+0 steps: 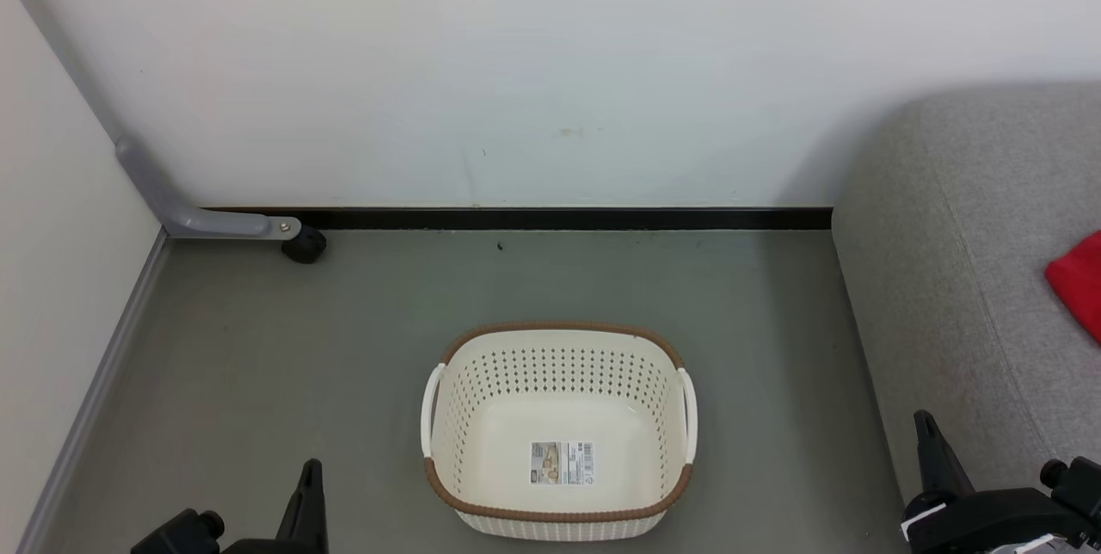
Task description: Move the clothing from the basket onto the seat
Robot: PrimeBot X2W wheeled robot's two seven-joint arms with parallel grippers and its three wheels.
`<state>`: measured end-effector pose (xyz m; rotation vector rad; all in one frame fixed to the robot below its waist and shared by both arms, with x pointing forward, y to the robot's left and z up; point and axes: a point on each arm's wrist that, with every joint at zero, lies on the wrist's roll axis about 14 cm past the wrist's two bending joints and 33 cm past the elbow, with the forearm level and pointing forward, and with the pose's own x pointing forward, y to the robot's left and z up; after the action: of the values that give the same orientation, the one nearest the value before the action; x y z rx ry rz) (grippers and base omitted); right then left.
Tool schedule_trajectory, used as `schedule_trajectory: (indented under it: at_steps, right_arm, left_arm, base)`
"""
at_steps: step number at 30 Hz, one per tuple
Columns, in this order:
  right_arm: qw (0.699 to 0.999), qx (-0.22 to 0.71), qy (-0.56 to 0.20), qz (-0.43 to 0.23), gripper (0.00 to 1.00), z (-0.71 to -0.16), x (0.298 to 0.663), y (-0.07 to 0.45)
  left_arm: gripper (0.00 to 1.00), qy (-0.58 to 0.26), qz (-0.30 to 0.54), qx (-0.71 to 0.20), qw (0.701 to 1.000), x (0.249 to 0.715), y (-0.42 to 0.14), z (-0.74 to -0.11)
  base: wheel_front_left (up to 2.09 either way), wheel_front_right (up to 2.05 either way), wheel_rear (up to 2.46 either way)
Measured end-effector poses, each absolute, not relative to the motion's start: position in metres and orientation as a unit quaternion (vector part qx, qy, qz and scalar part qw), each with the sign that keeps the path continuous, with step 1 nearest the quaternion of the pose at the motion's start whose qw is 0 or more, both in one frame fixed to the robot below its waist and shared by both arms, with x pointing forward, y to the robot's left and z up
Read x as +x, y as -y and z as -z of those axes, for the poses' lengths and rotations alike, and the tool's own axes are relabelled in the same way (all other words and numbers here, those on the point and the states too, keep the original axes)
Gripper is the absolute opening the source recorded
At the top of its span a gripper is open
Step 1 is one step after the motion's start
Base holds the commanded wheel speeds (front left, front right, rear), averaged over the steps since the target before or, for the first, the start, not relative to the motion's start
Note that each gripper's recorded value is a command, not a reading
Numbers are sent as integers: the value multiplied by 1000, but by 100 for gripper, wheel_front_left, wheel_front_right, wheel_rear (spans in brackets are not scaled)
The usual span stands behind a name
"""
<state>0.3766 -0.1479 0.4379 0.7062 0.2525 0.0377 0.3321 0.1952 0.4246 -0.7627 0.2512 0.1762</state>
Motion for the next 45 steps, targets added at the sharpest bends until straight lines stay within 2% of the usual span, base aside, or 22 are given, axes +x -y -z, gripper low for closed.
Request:
schedule_trajectory:
  at_steps: [21, 45]
  right_arm:
    - [870, 481, -108, 24, 0, -446, 378, 169]
    - [779, 621, -69, 46, 0, -461, 378, 190]
  left_arm:
    - [0, -107, -79, -498, 857, 347, -193, -436]
    - [0, -81, -58, -621, 777, 364, -190, -454]
  base:
    - [0, 0, 0]
    - [0, 0, 0]
